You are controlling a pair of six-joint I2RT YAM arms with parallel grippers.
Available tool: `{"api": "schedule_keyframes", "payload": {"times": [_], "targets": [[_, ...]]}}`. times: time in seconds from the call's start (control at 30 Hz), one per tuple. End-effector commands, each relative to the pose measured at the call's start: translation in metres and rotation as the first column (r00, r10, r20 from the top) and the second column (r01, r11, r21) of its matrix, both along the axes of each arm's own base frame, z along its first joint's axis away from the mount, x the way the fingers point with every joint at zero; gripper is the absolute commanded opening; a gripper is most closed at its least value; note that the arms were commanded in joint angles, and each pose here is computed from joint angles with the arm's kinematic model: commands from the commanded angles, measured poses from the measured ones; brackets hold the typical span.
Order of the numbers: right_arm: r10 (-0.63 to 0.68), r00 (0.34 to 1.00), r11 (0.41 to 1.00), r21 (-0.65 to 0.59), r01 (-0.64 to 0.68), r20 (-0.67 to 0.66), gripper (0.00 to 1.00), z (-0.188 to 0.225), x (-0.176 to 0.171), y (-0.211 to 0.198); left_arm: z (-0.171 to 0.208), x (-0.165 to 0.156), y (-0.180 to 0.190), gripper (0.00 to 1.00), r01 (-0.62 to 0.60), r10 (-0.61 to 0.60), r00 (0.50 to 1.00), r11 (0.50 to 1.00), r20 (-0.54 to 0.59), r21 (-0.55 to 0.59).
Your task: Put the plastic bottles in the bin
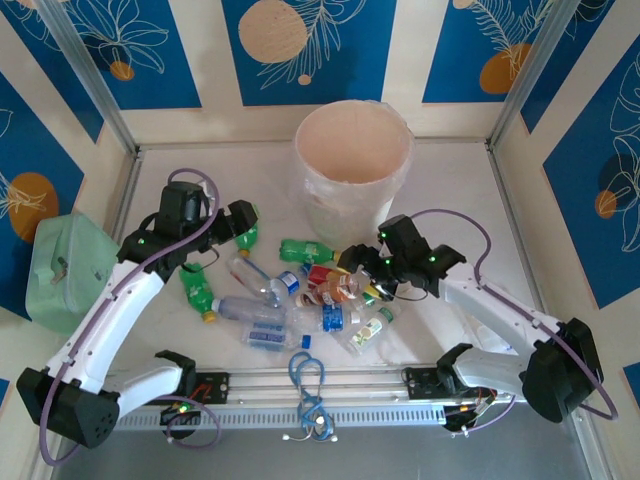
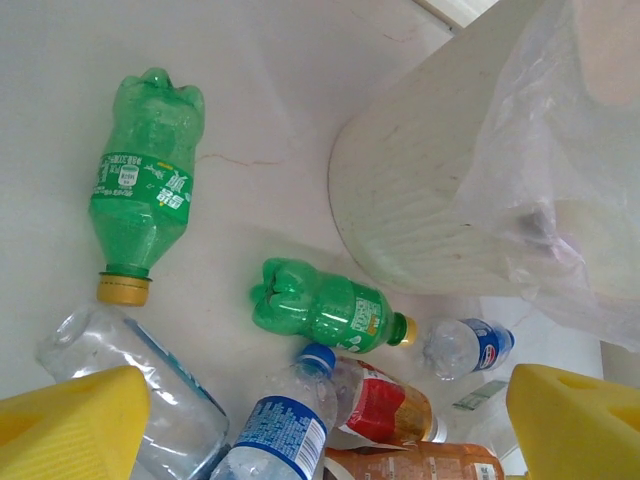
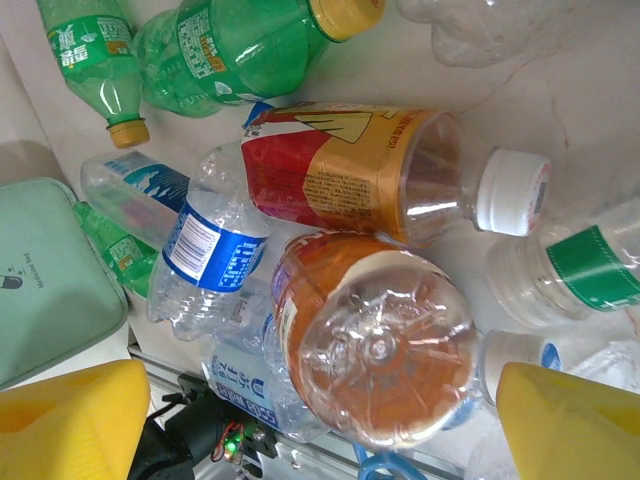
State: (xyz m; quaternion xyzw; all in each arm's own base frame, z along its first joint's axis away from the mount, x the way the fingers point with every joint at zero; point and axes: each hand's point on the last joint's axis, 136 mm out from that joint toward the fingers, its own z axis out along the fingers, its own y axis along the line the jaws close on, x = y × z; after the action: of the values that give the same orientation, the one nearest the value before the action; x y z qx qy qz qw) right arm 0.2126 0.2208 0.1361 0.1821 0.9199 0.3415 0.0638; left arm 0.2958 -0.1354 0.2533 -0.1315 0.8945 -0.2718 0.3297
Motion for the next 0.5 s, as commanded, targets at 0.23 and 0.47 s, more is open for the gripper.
{"api": "schedule_keyframes", "payload": {"times": [0.23,0.47], "targets": [[-0.003,0.998,1.0,-0.002,0.003,-0.062,0.93,-0.025,-0.004,0.012,-0.003,0.0,-0.004,0.91,0.008,-0.008,1.0,0.999,-0.008,-0.039],[0.008,0.998,1.0,-0.003,-0.008,-0.068,0.88,-0.031,0.001,0.018,-0.003,0.002,-0.006,0.91,0.01,-0.011,1.0,0.999,-0.008,-0.044]]}}
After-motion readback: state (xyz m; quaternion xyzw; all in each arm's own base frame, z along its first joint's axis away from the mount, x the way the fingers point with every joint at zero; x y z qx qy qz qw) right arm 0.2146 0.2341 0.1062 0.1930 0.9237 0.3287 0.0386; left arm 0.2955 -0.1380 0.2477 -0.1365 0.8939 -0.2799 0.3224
